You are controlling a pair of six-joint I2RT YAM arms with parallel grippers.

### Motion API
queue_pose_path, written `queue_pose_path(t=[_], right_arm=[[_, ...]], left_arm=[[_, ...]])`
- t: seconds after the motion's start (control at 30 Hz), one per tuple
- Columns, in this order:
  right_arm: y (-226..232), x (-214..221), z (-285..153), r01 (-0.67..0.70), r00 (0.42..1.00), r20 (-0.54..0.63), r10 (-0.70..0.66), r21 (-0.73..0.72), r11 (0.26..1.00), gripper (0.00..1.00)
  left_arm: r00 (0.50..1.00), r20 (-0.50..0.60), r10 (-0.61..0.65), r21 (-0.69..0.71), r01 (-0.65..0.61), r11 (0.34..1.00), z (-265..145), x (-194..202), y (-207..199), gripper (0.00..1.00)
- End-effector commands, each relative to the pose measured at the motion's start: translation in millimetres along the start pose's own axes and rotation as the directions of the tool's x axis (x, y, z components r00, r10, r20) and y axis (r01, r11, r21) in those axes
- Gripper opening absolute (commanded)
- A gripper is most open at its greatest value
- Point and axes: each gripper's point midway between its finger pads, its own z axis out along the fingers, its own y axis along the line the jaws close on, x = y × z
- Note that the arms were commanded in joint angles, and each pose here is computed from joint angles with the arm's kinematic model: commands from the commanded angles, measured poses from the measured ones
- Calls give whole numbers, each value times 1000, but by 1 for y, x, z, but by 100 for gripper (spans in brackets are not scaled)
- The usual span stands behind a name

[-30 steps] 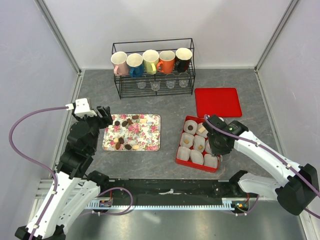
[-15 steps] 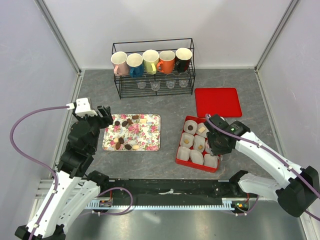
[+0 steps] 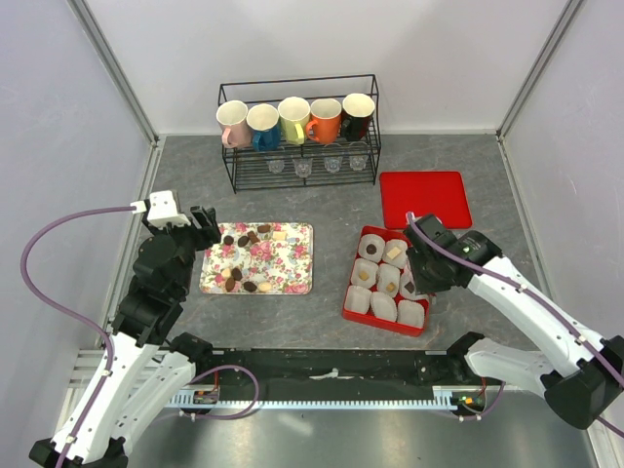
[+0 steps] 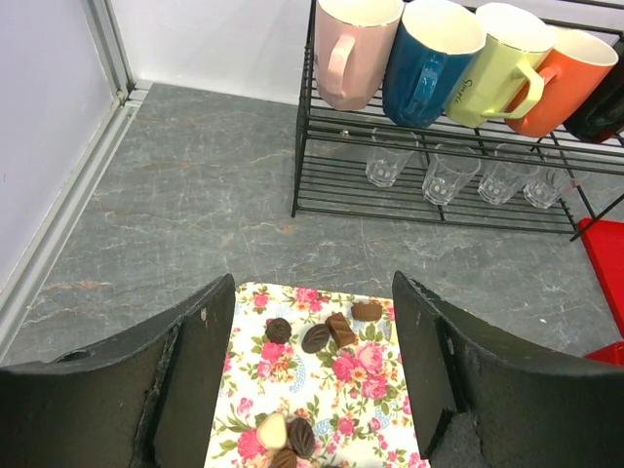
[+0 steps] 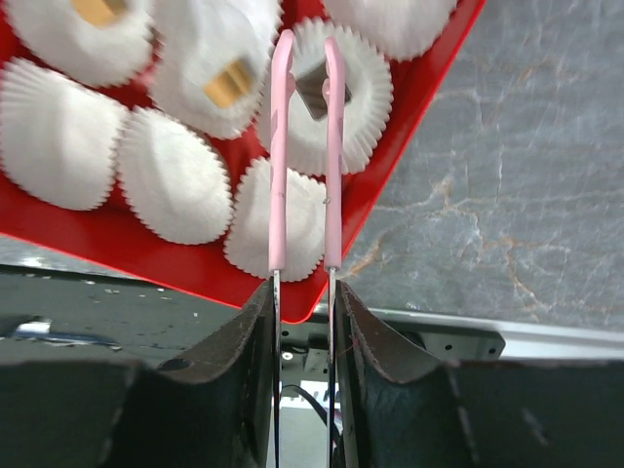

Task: Pack the chocolate
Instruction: Place the fake chocolate in the packing box, then pick up the fake chocolate from the plate.

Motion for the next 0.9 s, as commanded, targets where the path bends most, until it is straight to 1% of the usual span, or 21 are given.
queue_pose_path(t=[0.0, 0.17, 0.3, 0.43, 0.5, 0.67, 0.73, 0.83, 0.87], right_arm=[[2, -17, -24, 22, 998, 64, -20, -29, 999, 29], [8, -39, -43, 49, 990, 133, -40, -65, 997, 26], [24, -59, -52, 92, 980, 189, -68, -125, 988, 25], [51, -75, -51, 136, 970, 226, -87, -210, 968, 24], [68, -81, -51, 181, 960, 254, -117, -243, 953, 23], [108, -100, -49, 296, 923, 326, -207, -256, 920, 23], [125, -100, -44, 344, 910, 332, -249, -266, 901, 24], [152, -102, -39, 417, 884, 350, -309, -292, 861, 24], [162, -106, -39, 442, 869, 377, -321, -301, 845, 24]], left_arm=[[999, 11, -30, 1, 30, 1000, 1, -2, -1, 72], [999, 12, -31, 3, 31, 1000, 1, -2, -2, 72], [999, 10, -30, 3, 30, 1000, 2, -2, -2, 72], [1000, 8, -29, -1, 29, 1000, 2, -1, -1, 72], [1000, 7, -28, -1, 28, 1000, 2, -1, -1, 72], [1000, 5, -28, -6, 28, 1000, 3, 0, -1, 72], [999, 5, -31, -3, 31, 1000, 3, 0, -2, 72], [1000, 2, -30, -4, 30, 1000, 3, 1, -2, 72], [999, 5, -31, -8, 32, 999, 3, 0, 0, 72]])
